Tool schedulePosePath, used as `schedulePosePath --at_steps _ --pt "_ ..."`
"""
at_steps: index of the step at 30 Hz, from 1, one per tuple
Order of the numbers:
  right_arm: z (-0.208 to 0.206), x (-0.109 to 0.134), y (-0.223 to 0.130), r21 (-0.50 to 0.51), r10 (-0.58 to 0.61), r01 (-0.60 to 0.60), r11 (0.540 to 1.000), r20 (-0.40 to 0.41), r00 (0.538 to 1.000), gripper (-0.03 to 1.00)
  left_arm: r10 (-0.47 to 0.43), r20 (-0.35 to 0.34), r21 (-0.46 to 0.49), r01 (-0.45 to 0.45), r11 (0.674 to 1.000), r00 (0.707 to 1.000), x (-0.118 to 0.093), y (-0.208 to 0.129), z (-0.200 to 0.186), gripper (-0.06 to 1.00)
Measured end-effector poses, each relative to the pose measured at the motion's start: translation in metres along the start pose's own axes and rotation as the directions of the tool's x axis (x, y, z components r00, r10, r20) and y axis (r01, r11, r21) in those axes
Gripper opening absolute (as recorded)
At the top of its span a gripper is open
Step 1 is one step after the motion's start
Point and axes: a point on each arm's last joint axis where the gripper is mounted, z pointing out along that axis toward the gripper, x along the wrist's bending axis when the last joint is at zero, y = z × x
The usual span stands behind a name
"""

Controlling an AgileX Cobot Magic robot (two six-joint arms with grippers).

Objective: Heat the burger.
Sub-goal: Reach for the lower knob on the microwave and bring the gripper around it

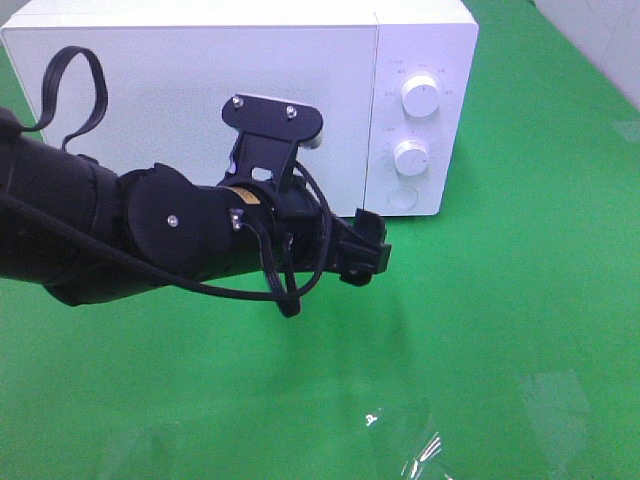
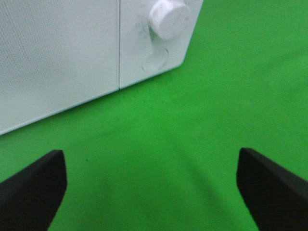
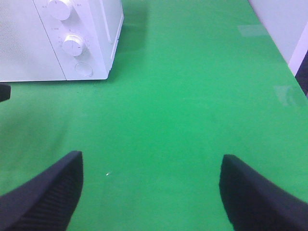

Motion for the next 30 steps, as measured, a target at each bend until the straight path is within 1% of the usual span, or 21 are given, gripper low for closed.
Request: schedulePosePath --at_steps 1,5,6,7,8,9,10,12,13,14,15,16,17,18,20,21,22,23,25,28,30 --pt "0.000 0.000 0.000 0.000 0.000 0.000 1.000 0.000 1.000 0.76 -0.001 0.022 0.037 0.000 0.999 1.000 -0.001 -0.004 -0.003 0.95" --pt "0.000 0.000 0.000 0.000 0.000 0.000 1.000 0.000 1.000 0.76 -0.006 0.061 0.077 0.001 0.997 0.998 -0.004 -0.004 -0.011 0.96" --pt "0.000 0.000 0.000 0.000 0.000 0.000 1.000 0.000 1.000 0.76 -0.011 0.096 0.097 0.002 0.995 0.995 -0.007 -0.001 -0.018 0.96" --pt "0.000 0.000 0.000 0.000 0.000 0.000 1.000 0.000 1.000 0.76 -0.011 0.096 0.097 0.002 0.995 0.995 -0.007 -0.001 -0.018 0.96" --pt "0.000 0.000 0.000 0.000 0.000 0.000 1.000 0.000 1.000 0.76 -0.005 0.132 0.118 -0.010 0.993 0.991 -0.010 0.002 -0.026 0.96" --pt "0.000 0.000 0.000 0.000 0.000 0.000 1.000 0.000 1.000 0.76 -0.005 0.132 0.118 -0.010 0.993 0.991 -0.010 0.002 -0.026 0.96" --pt "0.000 0.000 0.000 0.000 0.000 0.000 1.000 0.000 1.000 0.76 -0.001 0.165 0.142 -0.023 0.990 0.986 -0.010 0.005 -0.032 0.96" --pt "0.000 0.000 0.000 0.000 0.000 0.000 1.000 0.000 1.000 0.76 -0.002 0.178 0.158 -0.027 0.987 0.984 -0.008 0.006 -0.036 0.96" --pt "0.000 0.000 0.000 0.000 0.000 0.000 1.000 0.000 1.000 0.76 -0.034 0.199 0.208 -0.009 0.978 0.979 -0.001 0.008 -0.042 0.96" --pt "0.000 0.000 0.000 0.000 0.000 0.000 1.000 0.000 1.000 0.76 -0.034 0.199 0.208 -0.009 0.978 0.979 -0.001 0.008 -0.042 0.96" --pt "0.000 0.000 0.000 0.000 0.000 0.000 1.000 0.000 1.000 0.76 -0.087 0.199 0.267 0.032 0.963 0.976 0.013 0.009 -0.046 0.96" --pt "0.000 0.000 0.000 0.000 0.000 0.000 1.000 0.000 1.000 0.76 -0.087 0.199 0.267 0.032 0.963 0.976 0.013 0.009 -0.046 0.96" --pt "0.000 0.000 0.000 0.000 0.000 0.000 1.000 0.000 1.000 0.76 -0.153 0.182 0.333 0.085 0.939 0.971 0.035 0.010 -0.050 0.96" --pt "0.000 0.000 0.000 0.000 0.000 0.000 1.000 0.000 1.000 0.76 -0.153 0.182 0.333 0.085 0.939 0.971 0.035 0.010 -0.050 0.96" --pt "0.000 0.000 0.000 0.000 0.000 0.000 1.000 0.000 1.000 0.76 -0.259 0.153 0.460 0.163 0.873 0.954 0.079 0.009 -0.065 0.96" --pt "0.000 0.000 0.000 0.000 0.000 0.000 1.000 0.000 1.000 0.76 -0.259 0.153 0.460 0.163 0.873 0.954 0.079 0.009 -0.065 0.96" --pt "0.000 0.000 0.000 0.000 0.000 0.000 1.000 0.000 1.000 0.76 -0.282 0.150 0.487 0.177 0.855 0.948 0.088 0.009 -0.071 0.96" --pt "0.000 0.000 0.000 0.000 0.000 0.000 1.000 0.000 1.000 0.76 -0.282 0.150 0.487 0.177 0.855 0.948 0.088 0.009 -0.071 0.96" --pt "0.000 0.000 0.000 0.000 0.000 0.000 1.000 0.000 1.000 0.75 -0.369 0.107 0.551 0.254 0.795 0.923 0.127 0.009 -0.097 0.96" --pt "0.000 0.000 0.000 0.000 0.000 0.000 1.000 0.000 1.000 0.75 -0.389 0.092 0.555 0.277 0.784 0.917 0.137 0.009 -0.104 0.96" --pt "0.000 0.000 0.000 0.000 0.000 0.000 1.000 0.000 1.000 0.75 -0.446 0.033 0.561 0.352 0.749 0.895 0.164 0.010 -0.137 0.96"
